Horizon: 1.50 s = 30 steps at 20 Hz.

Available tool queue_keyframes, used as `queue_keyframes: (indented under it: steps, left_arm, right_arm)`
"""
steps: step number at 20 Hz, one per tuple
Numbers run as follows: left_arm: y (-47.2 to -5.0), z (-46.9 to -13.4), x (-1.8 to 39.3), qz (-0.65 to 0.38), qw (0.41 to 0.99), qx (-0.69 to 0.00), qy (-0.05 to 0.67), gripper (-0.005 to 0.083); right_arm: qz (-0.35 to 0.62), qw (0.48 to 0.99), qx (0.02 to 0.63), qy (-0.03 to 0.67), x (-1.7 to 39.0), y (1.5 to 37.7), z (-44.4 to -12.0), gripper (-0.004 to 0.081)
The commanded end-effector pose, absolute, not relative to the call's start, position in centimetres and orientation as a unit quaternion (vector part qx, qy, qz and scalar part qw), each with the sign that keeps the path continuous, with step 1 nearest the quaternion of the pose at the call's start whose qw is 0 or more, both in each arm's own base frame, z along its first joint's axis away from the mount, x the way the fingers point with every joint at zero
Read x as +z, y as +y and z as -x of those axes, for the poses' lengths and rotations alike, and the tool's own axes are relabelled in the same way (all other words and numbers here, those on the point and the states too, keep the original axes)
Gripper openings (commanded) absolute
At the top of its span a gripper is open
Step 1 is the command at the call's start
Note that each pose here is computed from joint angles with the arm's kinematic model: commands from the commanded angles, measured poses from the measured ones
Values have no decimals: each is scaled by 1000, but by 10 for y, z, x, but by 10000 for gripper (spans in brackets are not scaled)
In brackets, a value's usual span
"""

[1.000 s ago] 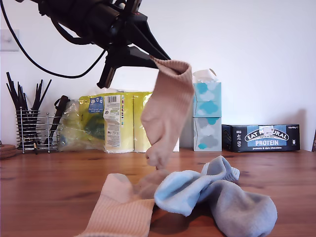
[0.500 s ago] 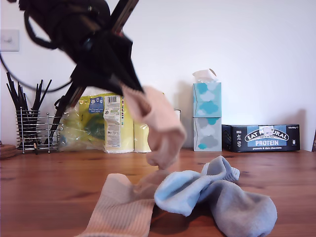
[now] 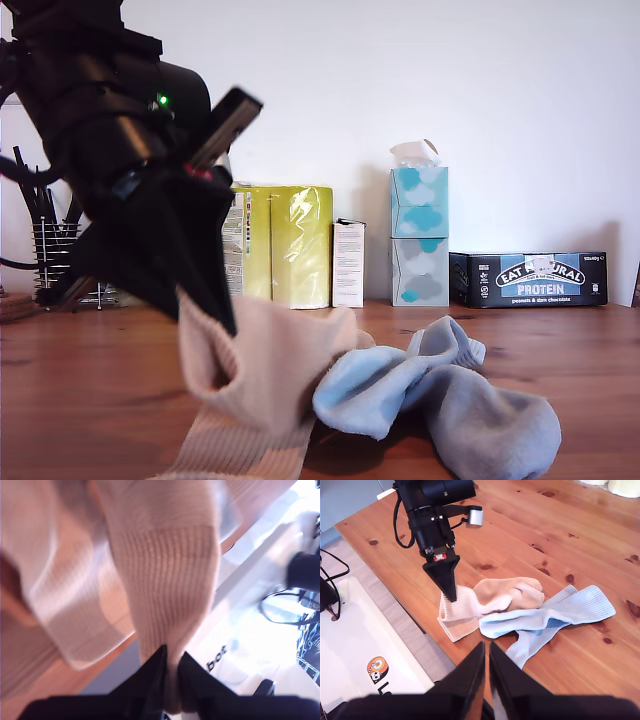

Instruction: Pair up the socks based on colour and pattern, by placing each sock on top of its pair

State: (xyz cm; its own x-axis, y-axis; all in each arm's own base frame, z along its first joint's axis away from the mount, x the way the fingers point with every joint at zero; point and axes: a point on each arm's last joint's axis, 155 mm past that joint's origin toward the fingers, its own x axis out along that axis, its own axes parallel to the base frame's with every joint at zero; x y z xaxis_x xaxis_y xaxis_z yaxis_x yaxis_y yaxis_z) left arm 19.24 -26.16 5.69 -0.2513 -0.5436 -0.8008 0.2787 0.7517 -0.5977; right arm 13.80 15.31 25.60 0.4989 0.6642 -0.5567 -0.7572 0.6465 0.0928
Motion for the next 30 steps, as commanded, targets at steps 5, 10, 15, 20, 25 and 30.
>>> queue_keyframes:
  steps: [5,10,15,20,25,30]
  left_arm:
    - [-253,-172,38,91,581,-318,743,446]
    - [-273,-202,80,84,609,-361,701,510]
    - [-297,-248,117,44,681,-391,617,488]
    - [-311,-237,87,-24,680,-387,622,429]
    - [-333,-228,82,-82,697,-400,589,302]
    - [-344,-233,84,-81,705,-415,569,-11]
  right_arm:
    - [91,864,416,270,259,154,-140,-12]
    - [90,866,416,263,262,155,-142,-12]
    - [90,865,416,263,262,155,-142,-12]
    - [90,867,417,260,263,156,-143,-12]
    - [89,867,417,258,264,156,-144,-12]
    - [86,866,416,264,262,156,-142,-12]
